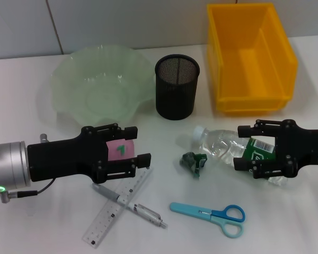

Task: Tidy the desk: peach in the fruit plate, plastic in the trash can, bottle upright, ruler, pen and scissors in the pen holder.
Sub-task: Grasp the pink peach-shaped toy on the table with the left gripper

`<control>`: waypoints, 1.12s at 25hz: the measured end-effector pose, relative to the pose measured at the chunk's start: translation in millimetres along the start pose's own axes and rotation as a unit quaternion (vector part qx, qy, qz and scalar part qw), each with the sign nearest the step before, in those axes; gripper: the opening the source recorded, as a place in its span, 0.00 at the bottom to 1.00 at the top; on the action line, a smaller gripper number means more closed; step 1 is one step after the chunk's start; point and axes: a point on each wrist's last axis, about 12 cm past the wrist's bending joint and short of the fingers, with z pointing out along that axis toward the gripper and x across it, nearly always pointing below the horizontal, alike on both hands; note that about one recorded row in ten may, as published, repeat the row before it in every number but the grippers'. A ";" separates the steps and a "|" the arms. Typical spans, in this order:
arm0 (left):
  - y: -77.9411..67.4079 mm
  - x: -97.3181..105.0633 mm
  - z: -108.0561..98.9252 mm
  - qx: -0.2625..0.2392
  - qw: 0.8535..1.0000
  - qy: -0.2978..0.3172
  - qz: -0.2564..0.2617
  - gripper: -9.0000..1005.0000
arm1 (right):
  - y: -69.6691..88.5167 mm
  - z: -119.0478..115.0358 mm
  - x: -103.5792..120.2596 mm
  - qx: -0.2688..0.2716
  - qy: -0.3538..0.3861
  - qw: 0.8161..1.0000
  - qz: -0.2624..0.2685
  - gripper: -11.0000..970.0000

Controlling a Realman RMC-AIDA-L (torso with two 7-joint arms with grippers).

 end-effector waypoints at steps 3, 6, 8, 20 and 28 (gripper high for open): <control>0.1 0.2 0.0 -0.001 1.000 0.000 -0.001 0.74 | 0.3 0.1 0.3 -0.001 0.000 1.000 0.001 0.85; 0.0 0.4 0.0 -0.001 1.000 -0.001 -0.002 0.74 | 0.6 0.3 0.4 -0.002 -0.001 1.000 0.002 0.85; -0.3 0.3 0.2 0.000 1.000 -0.001 -0.004 0.74 | 0.8 0.5 0.6 -0.002 -0.002 1.000 0.002 0.85; 4.0 -9.7 1.5 0.000 1.000 -0.003 -0.003 0.74 | 1.1 1.1 1.0 -0.001 -0.002 1.000 0.010 0.85; 17.2 -32.2 -0.3 -0.029 0.998 0.018 0.056 0.74 | 0.8 0.8 0.7 -0.001 -0.001 1.000 0.011 0.85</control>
